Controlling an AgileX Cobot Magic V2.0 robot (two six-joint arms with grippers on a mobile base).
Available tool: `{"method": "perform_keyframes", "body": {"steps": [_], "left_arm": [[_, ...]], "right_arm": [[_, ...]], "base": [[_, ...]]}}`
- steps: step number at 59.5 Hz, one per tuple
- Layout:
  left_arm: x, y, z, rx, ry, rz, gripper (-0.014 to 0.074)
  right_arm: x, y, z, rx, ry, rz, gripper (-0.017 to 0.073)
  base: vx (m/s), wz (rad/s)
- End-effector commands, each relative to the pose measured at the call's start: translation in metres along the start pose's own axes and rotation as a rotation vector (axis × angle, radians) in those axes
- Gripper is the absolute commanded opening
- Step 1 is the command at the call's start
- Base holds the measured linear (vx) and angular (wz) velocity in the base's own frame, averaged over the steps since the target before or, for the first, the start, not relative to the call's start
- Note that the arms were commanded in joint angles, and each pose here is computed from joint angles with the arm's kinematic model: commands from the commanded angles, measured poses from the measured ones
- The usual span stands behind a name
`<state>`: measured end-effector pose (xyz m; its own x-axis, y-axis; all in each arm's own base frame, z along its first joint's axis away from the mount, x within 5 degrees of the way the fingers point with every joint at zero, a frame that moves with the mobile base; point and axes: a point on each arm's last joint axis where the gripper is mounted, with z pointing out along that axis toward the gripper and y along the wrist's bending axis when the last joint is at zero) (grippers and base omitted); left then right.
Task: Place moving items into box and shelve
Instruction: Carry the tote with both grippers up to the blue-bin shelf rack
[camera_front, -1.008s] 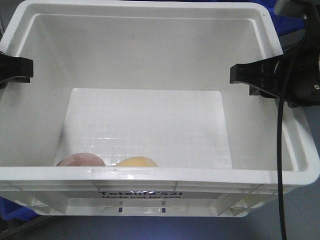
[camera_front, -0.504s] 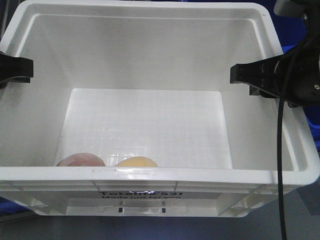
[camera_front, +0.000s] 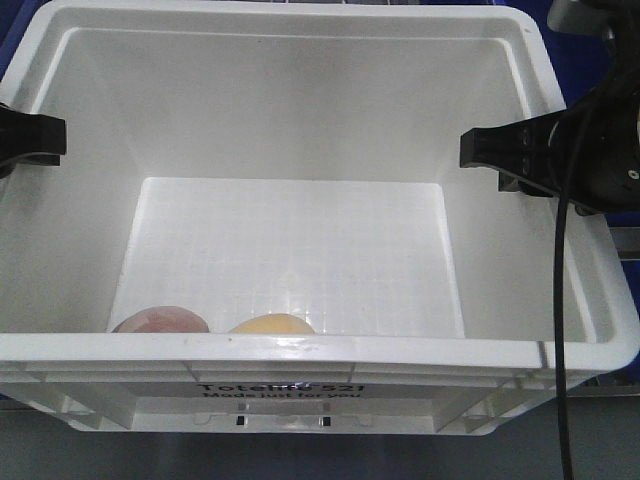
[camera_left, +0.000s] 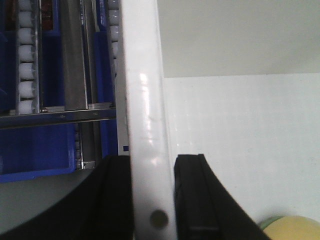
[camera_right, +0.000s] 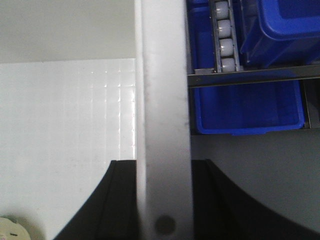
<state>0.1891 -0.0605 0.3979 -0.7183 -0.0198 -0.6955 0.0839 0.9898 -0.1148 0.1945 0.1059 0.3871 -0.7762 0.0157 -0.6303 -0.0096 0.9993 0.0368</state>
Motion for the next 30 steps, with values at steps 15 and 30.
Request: {"method": "perform_keyframes", "body": {"steps": [15, 30], "left_arm": [[-0.0156, 0.0067, -0.0179, -0.047, -0.166, 0.042, 0.0067], [-0.0156, 0.0067, -0.0179, -0.047, -0.166, 0.042, 0.0067]], "right_arm": [[-0.0158, -0.0152, -0.0224, 0.043, -0.171, -0.011, 0.0127], [-0.0158, -0.0152, -0.0224, 0.043, -0.171, -0.011, 0.0127]], "base": [[0.08, 0.25], [0.08, 0.17]]}}
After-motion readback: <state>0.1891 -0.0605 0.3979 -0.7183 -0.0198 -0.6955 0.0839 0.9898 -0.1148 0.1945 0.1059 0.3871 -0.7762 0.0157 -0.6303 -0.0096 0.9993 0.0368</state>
